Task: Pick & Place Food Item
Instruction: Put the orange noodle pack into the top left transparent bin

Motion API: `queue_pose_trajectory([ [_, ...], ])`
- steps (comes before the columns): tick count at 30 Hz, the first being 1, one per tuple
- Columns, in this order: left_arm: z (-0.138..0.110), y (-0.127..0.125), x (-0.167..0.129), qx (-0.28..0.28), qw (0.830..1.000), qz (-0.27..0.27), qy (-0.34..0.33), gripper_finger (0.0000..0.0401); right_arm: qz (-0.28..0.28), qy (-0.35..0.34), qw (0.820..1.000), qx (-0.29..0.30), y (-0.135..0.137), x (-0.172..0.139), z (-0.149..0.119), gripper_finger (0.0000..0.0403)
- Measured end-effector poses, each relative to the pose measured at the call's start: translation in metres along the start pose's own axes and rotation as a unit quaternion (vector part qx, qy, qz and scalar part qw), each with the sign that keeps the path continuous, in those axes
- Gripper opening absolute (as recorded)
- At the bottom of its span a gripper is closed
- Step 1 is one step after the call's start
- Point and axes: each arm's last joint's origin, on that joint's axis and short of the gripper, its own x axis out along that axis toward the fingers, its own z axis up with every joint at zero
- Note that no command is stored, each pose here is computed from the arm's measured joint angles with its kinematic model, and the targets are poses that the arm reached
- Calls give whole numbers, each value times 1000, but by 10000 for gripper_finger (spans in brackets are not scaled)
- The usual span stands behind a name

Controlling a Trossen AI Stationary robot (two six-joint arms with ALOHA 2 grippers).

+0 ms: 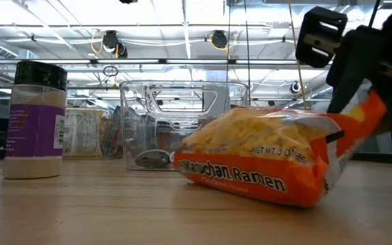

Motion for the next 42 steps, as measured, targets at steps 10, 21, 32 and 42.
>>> queue_pose_trajectory([
  [10,1,-1,0,-3,1000,-2,-4,120,-59,-39,995,72,-30,-27,14,4],
  [21,16,-27,3,27,996,-61,-53,120,-145,-125,928,320,-89,-75,14,1],
  [32,47,-91,52,176,980,75,52,120,-212,-235,773,550,-151,-106,6,0],
  [42,38,-98,100,217,946,192,147,120,-254,-274,664,648,-184,-106,-19,0],
])
